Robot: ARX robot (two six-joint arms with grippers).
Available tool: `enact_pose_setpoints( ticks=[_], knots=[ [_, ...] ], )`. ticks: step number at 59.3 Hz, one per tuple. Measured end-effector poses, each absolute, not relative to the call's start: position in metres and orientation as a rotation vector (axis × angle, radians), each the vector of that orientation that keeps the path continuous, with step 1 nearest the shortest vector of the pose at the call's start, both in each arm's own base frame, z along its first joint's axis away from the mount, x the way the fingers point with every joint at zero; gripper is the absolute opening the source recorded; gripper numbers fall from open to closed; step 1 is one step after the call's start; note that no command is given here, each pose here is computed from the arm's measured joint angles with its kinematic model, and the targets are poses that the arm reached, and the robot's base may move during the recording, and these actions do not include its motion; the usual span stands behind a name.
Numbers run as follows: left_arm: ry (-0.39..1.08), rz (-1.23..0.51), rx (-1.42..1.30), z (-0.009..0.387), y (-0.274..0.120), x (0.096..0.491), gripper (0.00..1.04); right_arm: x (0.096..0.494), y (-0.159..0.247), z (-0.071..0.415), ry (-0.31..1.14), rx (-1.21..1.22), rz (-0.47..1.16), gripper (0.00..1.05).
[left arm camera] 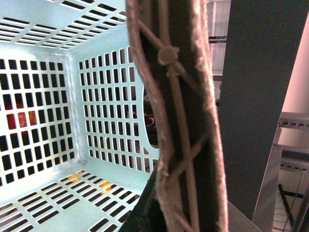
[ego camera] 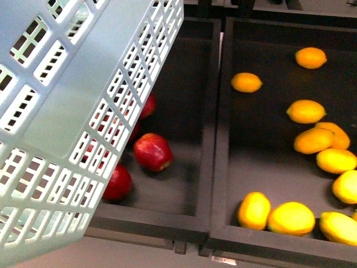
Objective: Pick lemon and mango into basket
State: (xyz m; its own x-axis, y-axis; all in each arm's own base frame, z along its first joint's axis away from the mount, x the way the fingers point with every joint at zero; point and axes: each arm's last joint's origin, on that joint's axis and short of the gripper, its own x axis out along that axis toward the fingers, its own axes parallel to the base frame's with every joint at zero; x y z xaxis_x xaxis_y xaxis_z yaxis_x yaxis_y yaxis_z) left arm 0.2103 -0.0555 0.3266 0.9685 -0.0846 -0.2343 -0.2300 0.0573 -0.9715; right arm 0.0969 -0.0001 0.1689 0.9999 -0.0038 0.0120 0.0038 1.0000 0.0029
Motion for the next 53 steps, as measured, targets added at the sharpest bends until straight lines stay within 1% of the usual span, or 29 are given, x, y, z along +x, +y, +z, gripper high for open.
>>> enact_pose_setpoints(
  ticks=[15,23,38,40,45,50,53],
  knots=[
    [0.254,0.111,-1.511,0.327,-0.055,0.210,0.05,0.097,0.000,0.169,-0.011,0.003,0.005,0.96],
    [0.224,0.135,-1.497,0.327,-0.053,0.210,0.05,0.097,0.000,0.169,-0.012,0.003,0.005,0.96],
    [0.255,0.106,-1.511,0.327,-0.055,0.210,0.05,0.097,0.000,0.169,-0.012,0.003,0.003,0.96],
    [0.279,0.145,-1.463,0.327,-0.056,0.211,0.05,0.097,0.000,0.169,-0.012,0.003,0.002,0.96],
    [0.417,0.267,-1.205,0.333,-0.065,0.218,0.05,0.097,0.000,0.169,-0.012,0.003,0.000,0.96],
    [0.516,0.248,-0.915,0.328,-0.077,0.232,0.05,0.097,0.000,0.169,-0.012,0.003,0.000,0.96],
    [0.552,0.237,-0.803,0.322,-0.084,0.244,0.05,0.097,0.000,0.169,-0.012,0.003,0.000,0.96]
  ],
)
